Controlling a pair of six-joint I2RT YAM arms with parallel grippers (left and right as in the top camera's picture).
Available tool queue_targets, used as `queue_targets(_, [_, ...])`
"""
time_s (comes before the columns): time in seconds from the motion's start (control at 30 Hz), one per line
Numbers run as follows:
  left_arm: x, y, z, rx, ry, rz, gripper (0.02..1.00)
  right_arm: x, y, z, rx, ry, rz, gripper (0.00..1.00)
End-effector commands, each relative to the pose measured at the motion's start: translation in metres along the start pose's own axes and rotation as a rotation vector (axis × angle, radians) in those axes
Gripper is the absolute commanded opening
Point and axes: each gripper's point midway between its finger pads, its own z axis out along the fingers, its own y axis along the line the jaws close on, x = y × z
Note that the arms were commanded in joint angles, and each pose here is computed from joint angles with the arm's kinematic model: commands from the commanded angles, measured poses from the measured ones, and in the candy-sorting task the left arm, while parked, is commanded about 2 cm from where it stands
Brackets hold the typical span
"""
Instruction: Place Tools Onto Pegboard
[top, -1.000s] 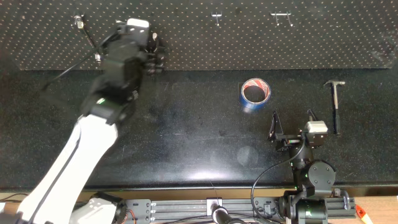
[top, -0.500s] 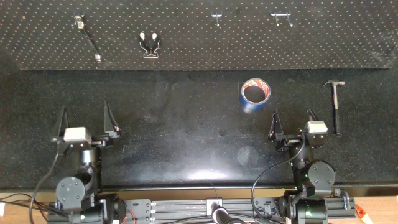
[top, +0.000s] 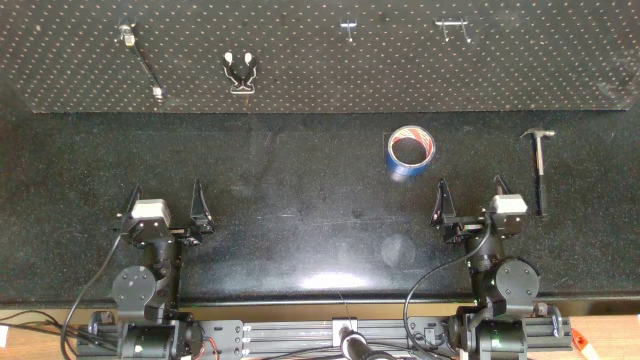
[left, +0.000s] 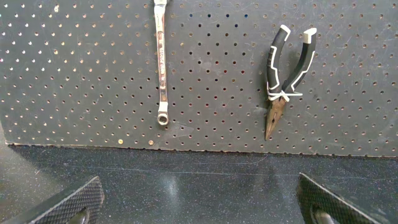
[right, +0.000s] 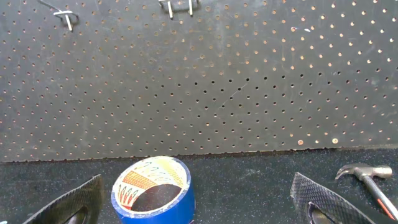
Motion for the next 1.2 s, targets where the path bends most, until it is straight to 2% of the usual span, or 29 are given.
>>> queue_targets(0.03, [-0.001,0.003,-0.001,-0.017,-0.006,-0.020,0.996,0.002,0.001,0.000,-0.005,0.002,0.015,0.976])
queue_targets(0.53, [-0.001,0.003,-0.001,-0.017,-0.006,-0.020,0.996,0.001,-0.003,0.000,0.016,-0.001,0.015,0.976])
queue_targets(0.67, [-0.001,0.003,-0.001,-0.017,-0.006,-0.020,0.996,-0.037,0.003,0.004,0.001,0.031,0.018,0.976])
queue_targets(0.73, [-0.001,0.003,-0.001,-0.017,-0.006,-0.020,0.996,-0.085,0.018,0.025,-0.069,0.122,0.035,0.976])
queue_targets(0.83, [-0.001,0.003,-0.001,-0.017,-0.006,-0.020,0.996,-0.105,0.030,0.040,-0.118,0.370,0.092,0.976])
queue_targets(0.93, [-0.001,0.003,-0.001,-0.017,-0.006,-0.020,0.996,-0.086,0.043,0.040,-0.145,0.671,0.157,0.976])
queue_targets(1.1, [-0.001,0.003,-0.001,-0.017,-0.006,-0.020,0.996,-0.041,0.093,0.040,-0.282,0.875,0.116,0.976])
queue_targets(1.17, [-0.001,0.003,-0.001,-0.017,-0.006,-0.020,0.996,-0.013,0.091,0.043,-0.204,0.985,0.122,0.976])
queue_targets(1.2, [-0.001,0.003,-0.001,-0.017,-0.006,-0.020,0.996,-0.002,0.091,0.046,-0.195,1.024,0.117,0.976])
